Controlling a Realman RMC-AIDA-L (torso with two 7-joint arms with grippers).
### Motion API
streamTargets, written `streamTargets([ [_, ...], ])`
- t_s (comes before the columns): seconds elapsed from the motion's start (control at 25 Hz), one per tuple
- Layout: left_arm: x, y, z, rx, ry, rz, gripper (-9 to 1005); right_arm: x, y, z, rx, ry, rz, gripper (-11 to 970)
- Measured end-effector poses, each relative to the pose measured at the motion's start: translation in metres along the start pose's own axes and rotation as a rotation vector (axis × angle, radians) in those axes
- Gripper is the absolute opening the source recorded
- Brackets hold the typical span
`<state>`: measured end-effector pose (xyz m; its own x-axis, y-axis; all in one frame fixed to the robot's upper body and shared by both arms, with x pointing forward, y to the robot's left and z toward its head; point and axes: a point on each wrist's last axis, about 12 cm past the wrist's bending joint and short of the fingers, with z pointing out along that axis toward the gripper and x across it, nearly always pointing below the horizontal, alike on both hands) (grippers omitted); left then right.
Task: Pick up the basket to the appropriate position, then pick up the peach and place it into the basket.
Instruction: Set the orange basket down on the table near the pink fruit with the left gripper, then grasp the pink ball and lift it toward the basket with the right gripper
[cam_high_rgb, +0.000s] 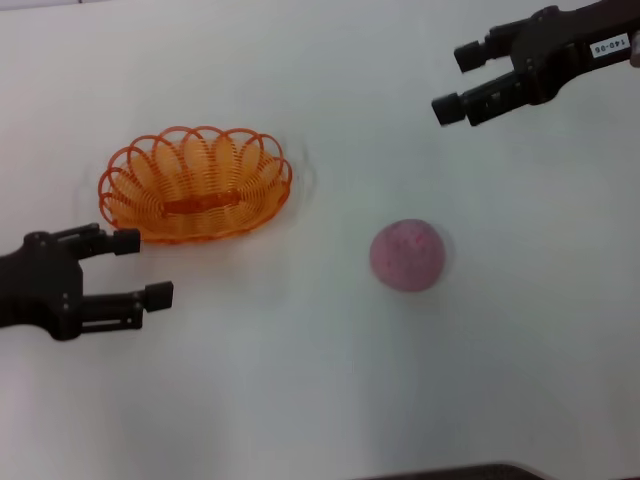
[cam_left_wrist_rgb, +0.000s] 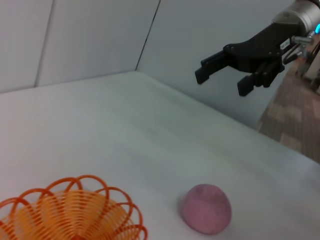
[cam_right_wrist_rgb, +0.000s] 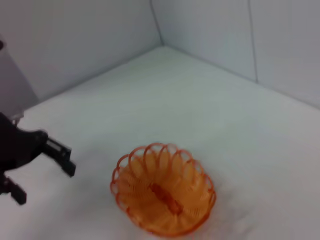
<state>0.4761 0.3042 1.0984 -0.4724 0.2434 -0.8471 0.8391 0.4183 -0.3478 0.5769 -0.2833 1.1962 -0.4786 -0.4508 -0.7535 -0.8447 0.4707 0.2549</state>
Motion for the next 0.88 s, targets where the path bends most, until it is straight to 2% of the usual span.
streamTargets([
  [0.2, 0.019, -0.002, -0.002, 0.004, -0.064, 0.036, 873, -0.022, 0.006, 0.009, 0.005, 0.189, -0.029, 905],
  [0.4, 0.03, -0.003, -0.002, -0.005, -0.068, 0.061, 872, -0.035, 0.013, 0.031, 0.015, 0.376, -0.064, 902],
  [0.64, 0.038, -0.002, 0.001, -0.023, -0.056, 0.035, 872, -0.035, 0.019, 0.056, 0.003, 0.494, -0.085, 900],
  [0.88, 0.041, -0.002, 0.001, -0.031, -0.063, 0.031, 872, -0.026, 0.02, 0.078, -0.034, 0.566, -0.079, 897],
])
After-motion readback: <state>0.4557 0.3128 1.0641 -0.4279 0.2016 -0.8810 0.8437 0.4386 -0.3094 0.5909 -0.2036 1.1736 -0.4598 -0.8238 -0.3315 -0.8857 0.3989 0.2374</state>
